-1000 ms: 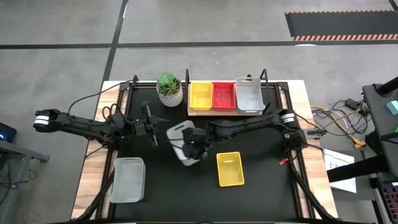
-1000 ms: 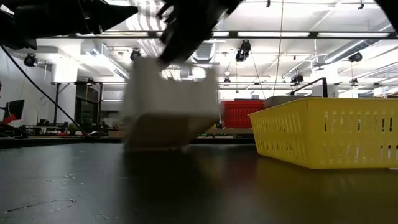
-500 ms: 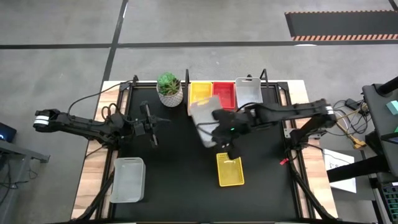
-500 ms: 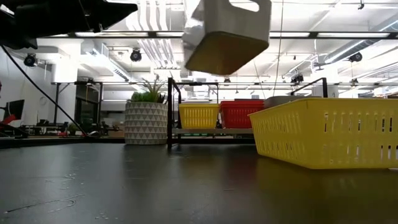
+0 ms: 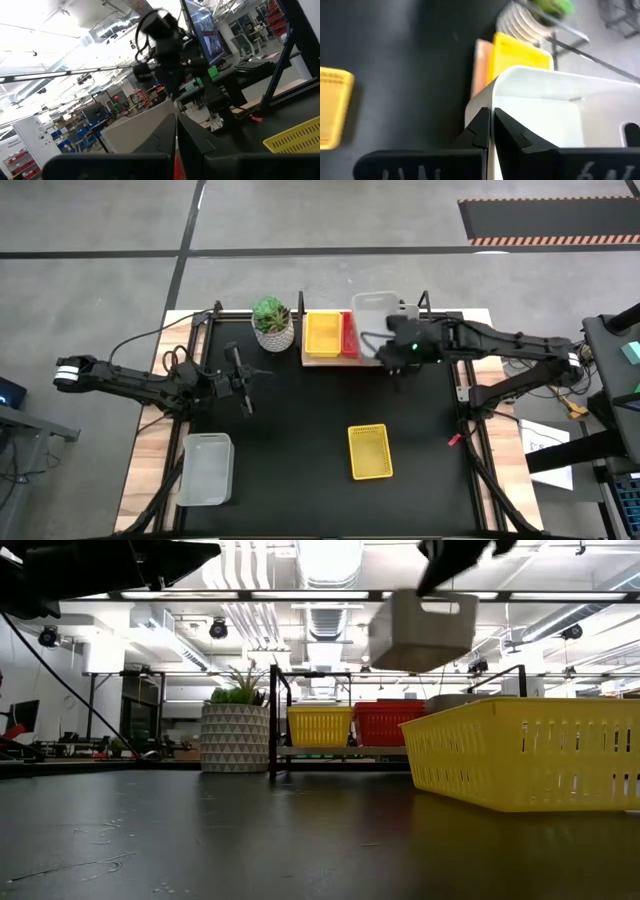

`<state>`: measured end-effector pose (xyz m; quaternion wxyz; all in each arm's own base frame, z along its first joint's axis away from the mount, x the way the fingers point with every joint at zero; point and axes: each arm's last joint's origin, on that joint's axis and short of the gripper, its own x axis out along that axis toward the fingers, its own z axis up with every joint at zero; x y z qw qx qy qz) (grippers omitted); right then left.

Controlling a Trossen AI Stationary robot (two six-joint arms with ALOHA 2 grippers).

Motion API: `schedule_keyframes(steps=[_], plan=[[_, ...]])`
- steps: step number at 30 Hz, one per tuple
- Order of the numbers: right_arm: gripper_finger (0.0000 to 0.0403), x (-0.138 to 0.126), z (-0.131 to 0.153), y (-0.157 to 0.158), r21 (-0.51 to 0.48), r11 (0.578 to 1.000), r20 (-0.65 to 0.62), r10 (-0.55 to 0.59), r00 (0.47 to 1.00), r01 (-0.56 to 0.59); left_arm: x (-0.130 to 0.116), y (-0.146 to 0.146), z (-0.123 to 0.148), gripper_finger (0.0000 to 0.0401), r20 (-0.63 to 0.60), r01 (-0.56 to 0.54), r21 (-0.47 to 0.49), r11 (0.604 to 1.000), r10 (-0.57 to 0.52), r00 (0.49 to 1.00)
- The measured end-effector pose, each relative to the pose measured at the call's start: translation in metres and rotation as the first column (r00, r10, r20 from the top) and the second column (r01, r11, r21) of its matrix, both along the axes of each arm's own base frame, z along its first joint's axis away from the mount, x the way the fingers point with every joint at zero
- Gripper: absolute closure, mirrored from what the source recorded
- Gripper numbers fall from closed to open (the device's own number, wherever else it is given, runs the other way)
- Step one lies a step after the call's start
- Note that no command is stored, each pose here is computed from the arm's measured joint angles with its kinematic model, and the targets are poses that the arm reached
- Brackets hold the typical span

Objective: Stack baskets on shelf by color
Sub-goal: Stack the top gray bin on top of the gray bin

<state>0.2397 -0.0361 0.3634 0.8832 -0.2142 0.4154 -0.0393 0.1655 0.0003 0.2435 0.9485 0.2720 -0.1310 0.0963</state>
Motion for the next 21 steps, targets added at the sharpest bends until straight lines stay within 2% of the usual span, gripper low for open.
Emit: schedule_keyframes(steps=[8, 15, 21], plan=[[0.0394, -0.037, -0.023, -0.036, 0.037, 0.996, 0.081, -0.084, 0.993, 0.081, 0.0, 0.0, 0.0, 0.0401, -0.003, 0.0, 0.0, 1.0, 0.0, 1.0], [0.0394, -0.059, -0.045, -0.052, 0.041, 0.989, 0.045, -0.145, 0.988, 0.143, 0.0, 0.0, 0.0, 0.0401, -0.003, 0.0, 0.0, 1.0, 0.0, 1.0], [0.0394, -0.063, -0.058, -0.057, 0.035, 0.987, 0.004, -0.156, 0.988, 0.156, 0.0, 0.0, 0.0, 0.0401, -0.003, 0.0, 0.0, 1.0, 0.0, 1.0]])
